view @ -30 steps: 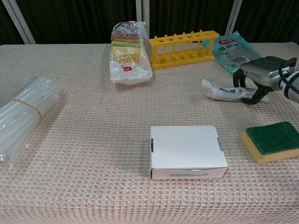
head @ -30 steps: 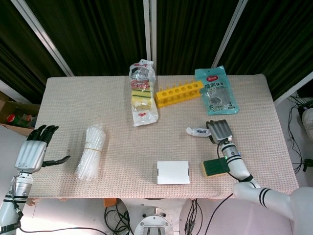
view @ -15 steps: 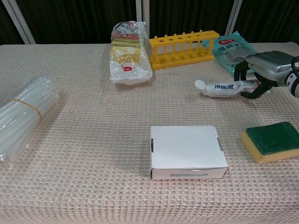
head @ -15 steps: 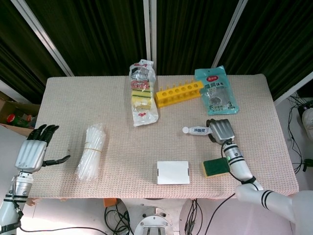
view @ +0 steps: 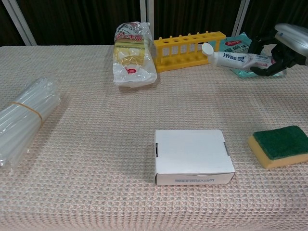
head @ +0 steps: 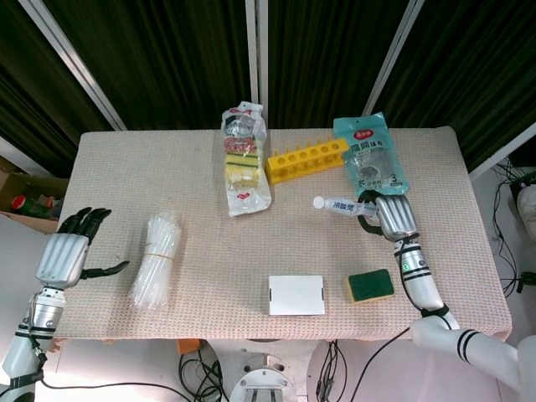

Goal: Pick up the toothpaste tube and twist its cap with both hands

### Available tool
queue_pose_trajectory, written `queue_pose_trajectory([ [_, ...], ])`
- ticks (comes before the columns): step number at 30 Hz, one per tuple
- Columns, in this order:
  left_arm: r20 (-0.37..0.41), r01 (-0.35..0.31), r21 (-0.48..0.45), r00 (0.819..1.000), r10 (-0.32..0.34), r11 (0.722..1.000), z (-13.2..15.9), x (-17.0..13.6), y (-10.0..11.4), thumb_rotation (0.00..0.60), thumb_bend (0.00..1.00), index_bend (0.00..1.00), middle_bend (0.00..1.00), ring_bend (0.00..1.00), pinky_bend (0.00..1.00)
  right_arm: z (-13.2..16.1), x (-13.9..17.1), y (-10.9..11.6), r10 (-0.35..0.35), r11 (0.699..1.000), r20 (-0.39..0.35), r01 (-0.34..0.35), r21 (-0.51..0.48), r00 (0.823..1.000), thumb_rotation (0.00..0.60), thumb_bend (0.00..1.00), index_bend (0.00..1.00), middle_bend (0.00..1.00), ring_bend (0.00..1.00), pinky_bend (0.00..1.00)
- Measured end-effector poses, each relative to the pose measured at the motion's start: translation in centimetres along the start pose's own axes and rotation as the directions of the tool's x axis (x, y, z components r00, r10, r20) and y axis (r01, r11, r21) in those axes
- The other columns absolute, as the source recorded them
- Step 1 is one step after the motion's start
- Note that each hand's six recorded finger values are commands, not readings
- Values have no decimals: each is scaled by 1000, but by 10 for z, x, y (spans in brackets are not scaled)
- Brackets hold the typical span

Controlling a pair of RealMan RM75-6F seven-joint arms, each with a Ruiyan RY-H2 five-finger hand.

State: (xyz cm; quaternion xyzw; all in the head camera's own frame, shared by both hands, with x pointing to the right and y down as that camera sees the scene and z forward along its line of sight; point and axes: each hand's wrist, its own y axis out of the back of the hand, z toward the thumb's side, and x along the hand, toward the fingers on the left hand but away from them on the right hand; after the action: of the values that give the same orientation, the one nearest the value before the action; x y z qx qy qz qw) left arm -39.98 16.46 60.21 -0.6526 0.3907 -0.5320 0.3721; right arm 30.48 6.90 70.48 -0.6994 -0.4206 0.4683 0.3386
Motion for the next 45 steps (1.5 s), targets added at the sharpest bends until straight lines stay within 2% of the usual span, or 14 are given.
queue_pose_trajectory([
  [4, 15, -9, -48, 1000, 10, 999, 4, 8, 1, 223, 25, 113, 125, 90, 190, 8, 0, 7, -40, 986, -17, 36, -160, 999, 600, 507, 1000, 943, 857, 965],
  [5, 21, -10, -64, 1000, 11, 998, 6, 11, 2, 224, 25, 114, 125, 90, 190, 11, 0, 9, -53, 973, -25, 47, -225, 998, 600, 508, 1000, 943, 857, 965],
  [7, 32, -12, -91, 999, 15, 996, 10, 16, 2, 226, 24, 113, 125, 90, 190, 15, 0, 10, -65, 956, -33, 53, -289, 997, 600, 510, 1000, 943, 857, 965],
  [11, 58, -37, -158, 997, 46, 987, 22, 33, 7, 225, 21, 114, 125, 90, 191, 30, -1, 7, -86, 892, -62, 49, -449, 994, 600, 515, 1000, 943, 857, 965],
  [15, 92, -73, -248, 991, 98, 966, 42, 56, 16, 225, 17, 103, 125, 90, 190, 51, -3, -8, -90, 837, -102, 20, -546, 991, 600, 515, 1000, 944, 857, 965],
  [20, 153, -119, -339, 972, 179, 933, 76, 81, 32, 224, 15, 100, 125, 90, 191, 83, -10, -34, -71, 818, -148, -28, -574, 986, 600, 515, 1000, 944, 857, 966],
  [26, 273, -140, -374, 928, 253, 917, 134, 101, 52, 232, 0, 101, 135, 90, 190, 127, -23, -62, -22, 822, -207, -101, -561, 978, 600, 515, 1000, 945, 857, 966],
  [34, 429, -48, -435, 867, 254, 899, 214, 116, 55, 242, 0, 101, 146, 90, 190, 178, -39, -82, 6, 810, -246, -149, -567, 969, 600, 515, 1000, 945, 857, 967],
  [36, 456, -24, -452, 853, 253, 892, 230, 118, 52, 211, 0, 101, 147, 97, 189, 187, -42, -85, 15, 803, -252, -162, -574, 968, 600, 514, 1000, 945, 857, 967],
  [39, 471, 2, -487, 843, 261, 874, 246, 121, 48, 138, 0, 101, 150, 105, 185, 196, -42, -90, 27, 800, -264, -179, -573, 964, 600, 514, 1000, 945, 857, 967],
  [41, 476, 23, -516, 839, 264, 856, 256, 123, 44, 113, 0, 101, 151, 105, 185, 199, -42, -92, 30, 798, -265, -183, -575, 964, 600, 513, 1000, 945, 858, 967],
  [45, 494, 83, -571, 829, 261, 817, 279, 129, 34, 104, 0, 101, 151, 105, 184, 204, -43, -94, 33, 787, -266, -189, -587, 963, 600, 514, 1000, 945, 857, 968],
])
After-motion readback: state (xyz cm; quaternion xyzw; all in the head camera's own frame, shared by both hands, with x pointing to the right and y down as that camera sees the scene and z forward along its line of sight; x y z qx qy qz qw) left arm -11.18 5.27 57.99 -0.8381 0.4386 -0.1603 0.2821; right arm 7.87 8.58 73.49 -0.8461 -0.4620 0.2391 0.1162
